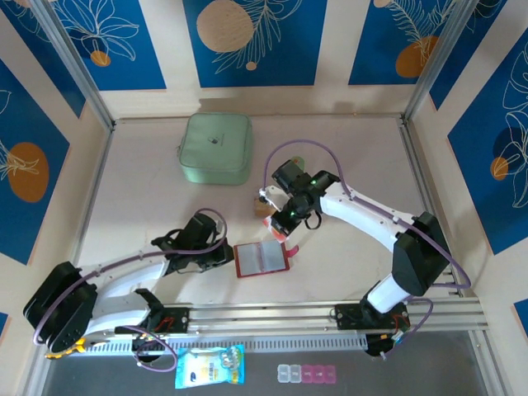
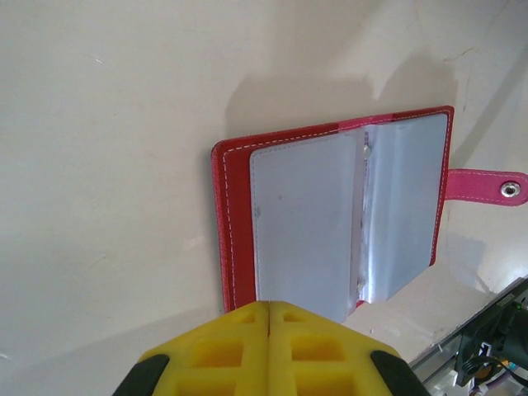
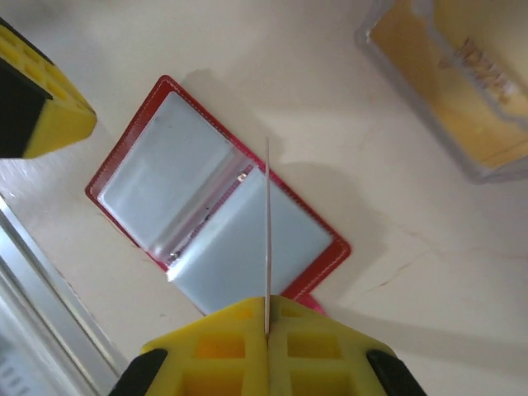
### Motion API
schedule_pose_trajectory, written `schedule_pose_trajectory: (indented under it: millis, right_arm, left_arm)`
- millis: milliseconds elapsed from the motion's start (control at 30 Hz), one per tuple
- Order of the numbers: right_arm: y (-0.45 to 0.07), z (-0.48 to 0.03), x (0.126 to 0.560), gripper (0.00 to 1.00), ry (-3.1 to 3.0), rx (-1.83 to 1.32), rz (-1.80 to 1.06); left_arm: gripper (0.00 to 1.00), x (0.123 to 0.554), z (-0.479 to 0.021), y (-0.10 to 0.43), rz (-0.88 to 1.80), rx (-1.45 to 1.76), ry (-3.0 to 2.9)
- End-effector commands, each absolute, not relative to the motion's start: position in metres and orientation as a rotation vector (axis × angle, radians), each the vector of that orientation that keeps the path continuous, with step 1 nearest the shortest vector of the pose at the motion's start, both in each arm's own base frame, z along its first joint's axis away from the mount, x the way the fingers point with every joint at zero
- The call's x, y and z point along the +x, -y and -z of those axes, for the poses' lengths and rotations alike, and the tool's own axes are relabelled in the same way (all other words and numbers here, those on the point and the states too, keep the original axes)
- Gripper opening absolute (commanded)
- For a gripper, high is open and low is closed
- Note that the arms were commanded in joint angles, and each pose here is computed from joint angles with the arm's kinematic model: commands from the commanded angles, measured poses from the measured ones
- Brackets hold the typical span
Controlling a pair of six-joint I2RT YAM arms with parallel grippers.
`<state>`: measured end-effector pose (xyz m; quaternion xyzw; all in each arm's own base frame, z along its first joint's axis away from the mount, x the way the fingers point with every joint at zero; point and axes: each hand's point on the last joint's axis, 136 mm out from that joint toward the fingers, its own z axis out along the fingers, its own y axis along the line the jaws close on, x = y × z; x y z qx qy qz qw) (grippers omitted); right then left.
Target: Take the credit cards out of the card holder
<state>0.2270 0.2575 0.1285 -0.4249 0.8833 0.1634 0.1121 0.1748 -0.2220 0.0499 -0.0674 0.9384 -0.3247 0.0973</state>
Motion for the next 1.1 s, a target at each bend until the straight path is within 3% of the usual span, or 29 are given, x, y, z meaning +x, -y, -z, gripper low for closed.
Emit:
schedule_pose_trajectory:
  millis: [0, 233, 733, 1067]
  right_arm:
    - [-0.252, -0.146, 0.230, 0.00, -2.329, -1.602, -0.421]
    - [-0.245, -0.159, 0.267, 0.00, -2.180, -1.816, -0.341]
    - [-0.261, -0.156, 0.360, 0.00, -2.119, -1.889, -0.336]
    - [-0.262, -0.135, 0.379, 0.04, -2.134, -1.946, -0.345]
  left_arm:
    - [0.02, 0.171, -0.044, 0.209, 0.895, -0.208, -2.793]
    - [0.06, 0.171, -0.047, 0.200, 0.869, -0.215, -2.780]
    - [0.16, 0.184, -0.045, 0.190, 0.818, -0.251, -2.766]
    - [0.16, 0.192, -0.041, 0.188, 0.812, -0.269, -2.775]
